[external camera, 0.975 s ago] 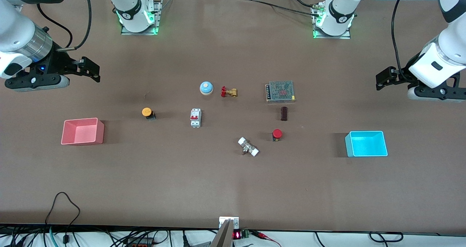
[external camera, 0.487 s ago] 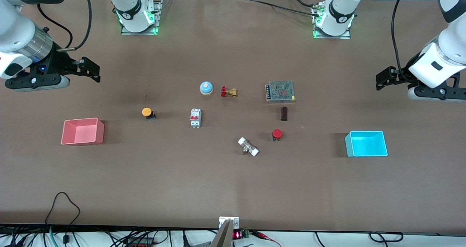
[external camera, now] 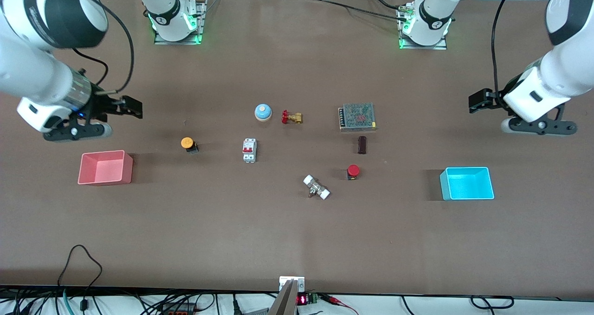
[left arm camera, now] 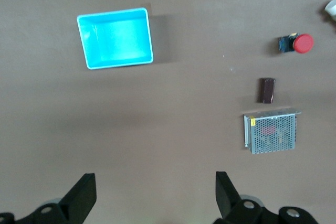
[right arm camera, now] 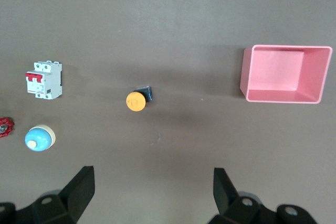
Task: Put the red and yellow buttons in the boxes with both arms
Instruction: 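Reach the right gripper to the yellow button while the left gripper reaches the red button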
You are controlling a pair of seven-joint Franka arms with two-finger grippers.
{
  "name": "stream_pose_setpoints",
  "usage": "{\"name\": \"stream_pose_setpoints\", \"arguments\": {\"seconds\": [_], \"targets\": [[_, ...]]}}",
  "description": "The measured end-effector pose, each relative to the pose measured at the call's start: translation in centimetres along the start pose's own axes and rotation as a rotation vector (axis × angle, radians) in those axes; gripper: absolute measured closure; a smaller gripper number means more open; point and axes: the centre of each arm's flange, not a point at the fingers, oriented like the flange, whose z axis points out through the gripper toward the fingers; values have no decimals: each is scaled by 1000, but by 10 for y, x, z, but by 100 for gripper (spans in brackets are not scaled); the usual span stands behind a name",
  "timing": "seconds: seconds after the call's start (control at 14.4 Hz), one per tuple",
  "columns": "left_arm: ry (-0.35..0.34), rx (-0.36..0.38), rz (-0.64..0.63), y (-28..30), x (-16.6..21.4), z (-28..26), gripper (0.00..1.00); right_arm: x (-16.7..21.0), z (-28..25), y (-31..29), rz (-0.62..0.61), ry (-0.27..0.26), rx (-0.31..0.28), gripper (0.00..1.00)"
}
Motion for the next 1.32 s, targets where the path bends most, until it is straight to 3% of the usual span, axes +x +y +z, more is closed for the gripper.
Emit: {"name": "stream_pose_setpoints", "arguments": {"seconds": [0.28, 0.56, 0.91, 1.32], "targets": [[-29, -8, 54, 53, 12, 24, 0, 7, 62, -15, -19, 76, 2, 0], [24, -64, -35, 118, 51, 76, 0, -4, 132, -51, -39, 154, 7, 0], [99, -84, -137, 211, 85, 161, 0, -12, 175, -65, -85, 145, -15, 0], [241, -96, -195, 252, 114, 232, 0, 1, 207, -66, -122, 188, -34, 0]]}}
